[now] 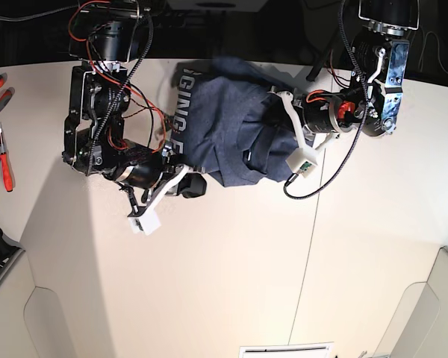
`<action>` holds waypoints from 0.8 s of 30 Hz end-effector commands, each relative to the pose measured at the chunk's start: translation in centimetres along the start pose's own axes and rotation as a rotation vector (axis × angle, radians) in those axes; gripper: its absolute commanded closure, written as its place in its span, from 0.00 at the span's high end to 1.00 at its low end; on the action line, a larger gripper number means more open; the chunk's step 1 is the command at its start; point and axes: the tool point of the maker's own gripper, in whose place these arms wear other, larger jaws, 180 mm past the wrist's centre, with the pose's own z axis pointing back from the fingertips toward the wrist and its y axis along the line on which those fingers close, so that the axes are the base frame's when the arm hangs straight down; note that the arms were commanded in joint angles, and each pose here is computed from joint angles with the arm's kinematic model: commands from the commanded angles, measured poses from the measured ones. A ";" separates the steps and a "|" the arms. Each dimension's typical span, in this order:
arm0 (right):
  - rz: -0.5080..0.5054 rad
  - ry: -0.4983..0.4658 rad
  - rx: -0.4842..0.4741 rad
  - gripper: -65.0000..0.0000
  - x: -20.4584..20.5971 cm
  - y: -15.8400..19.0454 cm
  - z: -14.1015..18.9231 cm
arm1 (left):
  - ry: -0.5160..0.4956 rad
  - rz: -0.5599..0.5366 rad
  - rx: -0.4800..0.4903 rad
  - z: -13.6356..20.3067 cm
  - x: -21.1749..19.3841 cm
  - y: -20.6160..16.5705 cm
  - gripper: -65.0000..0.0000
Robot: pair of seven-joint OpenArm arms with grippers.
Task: Layout the t-shirt on the table in an organized manner, then fold the t-shirt properly
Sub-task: 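Press and tuck the bundle edges with both grippers to square it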
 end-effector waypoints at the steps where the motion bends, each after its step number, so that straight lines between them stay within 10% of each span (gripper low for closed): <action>1: 0.010 -0.038 0.007 0.00 1.4 0.1 0.3 | -0.035 -0.015 0.034 0.4 1.2 0.7 0.00; 16: -0.138 0.174 0.146 0.00 -9.2 1.6 1.4 | -0.115 -0.078 0.067 -2.5 8.3 3.3 0.00; 24: -0.081 0.143 0.144 0.00 -7.8 2.1 2.0 | -0.165 -0.157 0.052 -2.8 12.7 2.7 0.00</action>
